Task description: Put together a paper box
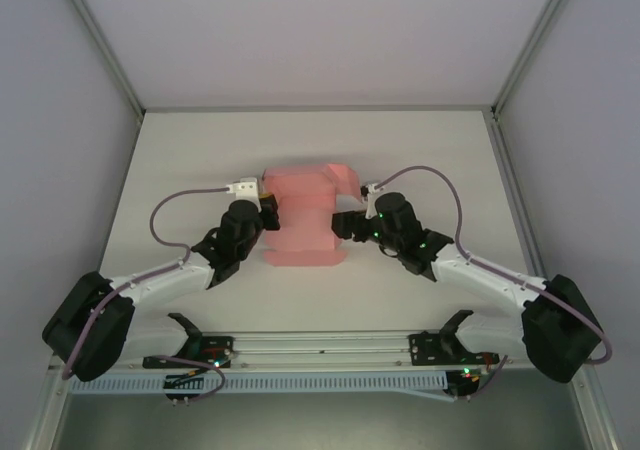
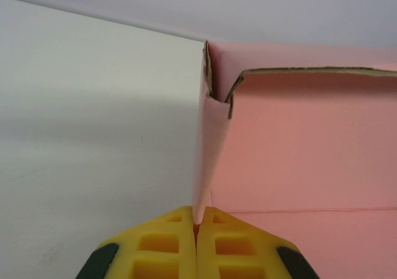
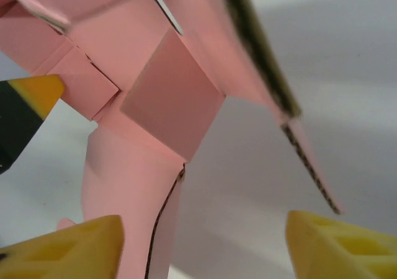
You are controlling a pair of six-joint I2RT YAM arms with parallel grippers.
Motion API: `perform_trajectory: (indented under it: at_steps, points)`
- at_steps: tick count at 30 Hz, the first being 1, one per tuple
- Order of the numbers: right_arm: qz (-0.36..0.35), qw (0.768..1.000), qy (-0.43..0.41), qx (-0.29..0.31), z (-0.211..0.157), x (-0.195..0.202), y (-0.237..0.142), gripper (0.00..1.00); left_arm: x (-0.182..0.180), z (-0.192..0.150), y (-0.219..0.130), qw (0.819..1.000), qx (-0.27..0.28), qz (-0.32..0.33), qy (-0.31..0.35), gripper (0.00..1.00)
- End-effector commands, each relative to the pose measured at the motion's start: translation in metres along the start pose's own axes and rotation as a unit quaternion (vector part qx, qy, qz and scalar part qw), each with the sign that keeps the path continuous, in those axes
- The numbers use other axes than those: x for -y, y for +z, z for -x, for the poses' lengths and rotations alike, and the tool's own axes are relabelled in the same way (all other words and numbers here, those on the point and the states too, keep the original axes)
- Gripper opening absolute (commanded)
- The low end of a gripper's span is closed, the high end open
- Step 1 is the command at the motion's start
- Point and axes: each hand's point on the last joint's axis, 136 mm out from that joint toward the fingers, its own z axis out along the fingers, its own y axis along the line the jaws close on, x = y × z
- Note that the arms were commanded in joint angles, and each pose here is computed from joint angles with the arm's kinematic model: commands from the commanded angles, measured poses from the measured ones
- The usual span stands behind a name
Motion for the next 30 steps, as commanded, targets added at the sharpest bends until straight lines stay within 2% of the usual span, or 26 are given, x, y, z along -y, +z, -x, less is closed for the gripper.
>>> perform_trajectory:
  at_steps: [1, 6, 9, 12, 22, 23, 24, 25, 27, 28, 30]
  points:
    - [0.053, 0.998, 0.021, 0.009, 0.005, -0.015, 0.005, 0.54, 0.001, 0.017, -0.007, 0.999, 0.036, -0.003, -0.023, 0.00]
    - [0.114, 0.992, 0.041, 0.016, 0.011, -0.030, 0.003, 0.16, -0.001, 0.023, -0.008, 0.999, 0.046, 0.001, -0.024, 0.00]
    - [0.181, 0.980, 0.068, 0.045, 0.021, -0.041, -0.010, 0.08, -0.005, 0.025, -0.007, 0.998, 0.054, 0.009, -0.021, 0.00]
    - [0.239, 0.966, 0.080, 0.064, 0.028, -0.054, -0.024, 0.04, -0.008, 0.026, -0.006, 0.998, 0.060, 0.010, -0.027, 0.00]
    - [0.319, 0.938, 0.122, 0.064, 0.039, -0.076, -0.037, 0.00, 0.000, 0.036, 0.001, 0.997, 0.070, -0.006, -0.036, 0.00]
    - [0.321, 0.937, 0.122, 0.060, 0.038, -0.077, -0.036, 0.01, 0.000, 0.036, 0.001, 0.997, 0.070, -0.007, -0.036, 0.00]
    - [0.317, 0.939, 0.121, 0.055, 0.037, -0.075, -0.033, 0.07, 0.000, 0.036, 0.001, 0.997, 0.070, -0.009, -0.035, 0.00]
    - [0.302, 0.944, 0.120, 0.047, 0.035, -0.070, -0.028, 0.13, 0.000, 0.038, 0.000, 0.997, 0.072, -0.009, -0.032, 0.00]
    - [0.262, 0.958, 0.112, 0.029, 0.029, -0.059, -0.019, 0.18, 0.001, 0.040, -0.002, 0.997, 0.074, -0.010, -0.028, 0.00]
    - [0.223, 0.968, 0.110, 0.018, 0.025, -0.048, -0.013, 0.26, 0.001, 0.041, -0.004, 0.997, 0.074, -0.010, -0.023, 0.00]
    - [0.146, 0.984, 0.099, 0.006, 0.019, -0.026, -0.009, 0.29, 0.000, 0.042, -0.006, 0.997, 0.072, -0.007, -0.014, 0.00]
